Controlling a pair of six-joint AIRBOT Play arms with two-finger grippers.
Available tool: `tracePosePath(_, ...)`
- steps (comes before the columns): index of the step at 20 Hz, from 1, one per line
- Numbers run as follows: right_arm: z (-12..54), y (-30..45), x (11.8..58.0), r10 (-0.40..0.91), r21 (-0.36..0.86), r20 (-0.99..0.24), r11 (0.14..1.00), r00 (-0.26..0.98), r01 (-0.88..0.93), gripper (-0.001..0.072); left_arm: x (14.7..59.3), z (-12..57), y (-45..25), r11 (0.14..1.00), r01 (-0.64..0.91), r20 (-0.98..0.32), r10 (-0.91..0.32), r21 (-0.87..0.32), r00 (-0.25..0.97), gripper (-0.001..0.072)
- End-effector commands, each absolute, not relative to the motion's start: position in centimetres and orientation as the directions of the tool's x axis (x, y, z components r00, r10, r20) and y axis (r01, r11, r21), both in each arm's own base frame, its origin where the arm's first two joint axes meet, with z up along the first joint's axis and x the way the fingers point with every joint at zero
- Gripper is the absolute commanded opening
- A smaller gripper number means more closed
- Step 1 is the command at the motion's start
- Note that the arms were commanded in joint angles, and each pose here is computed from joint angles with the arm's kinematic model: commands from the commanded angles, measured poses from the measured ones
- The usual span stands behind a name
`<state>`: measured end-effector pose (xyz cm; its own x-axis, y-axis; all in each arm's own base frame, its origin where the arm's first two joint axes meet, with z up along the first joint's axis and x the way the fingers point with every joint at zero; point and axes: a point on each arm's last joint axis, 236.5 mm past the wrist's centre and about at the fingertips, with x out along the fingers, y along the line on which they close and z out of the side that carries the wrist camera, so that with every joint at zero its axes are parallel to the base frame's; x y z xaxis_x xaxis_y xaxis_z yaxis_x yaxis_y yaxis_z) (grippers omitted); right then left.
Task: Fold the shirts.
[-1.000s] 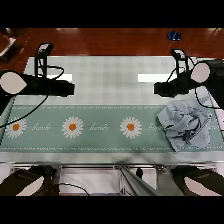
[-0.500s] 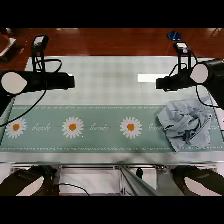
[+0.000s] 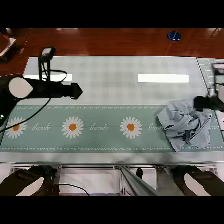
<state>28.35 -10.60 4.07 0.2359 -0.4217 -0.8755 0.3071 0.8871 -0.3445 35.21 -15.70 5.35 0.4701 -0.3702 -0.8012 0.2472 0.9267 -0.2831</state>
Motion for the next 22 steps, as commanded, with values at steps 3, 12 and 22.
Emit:
tracePosePath(3, -0.6, -12.9, 25.1, -0.127, 0.048, -0.959, 0.808, 0.253, 0.587, 0.0632, 32.7, 0.9, -16.4, 0.929, 0.196, -0.840, -0.367, -0.312, 0.399, 0.0700)
tracePosePath(12, -8.9, -8.7, 25.3, 0.182, 0.217, -0.976, 0.829, 0.118, 0.516, 0.0541, 33.6, 1.0, -16.3, 0.931, 0.177, -0.822, -0.366, -0.321, 0.437, 0.0700)
tracePosePath(22, 16.9, -3.0, 38.1, 0.220, 0.359, -0.657, 0.932, 0.721, 0.044, 0.0028, 32.7, 8.7, -6.4, 0.949, -0.011, -0.816, -0.266, -0.316, 0.513, 0.0700)
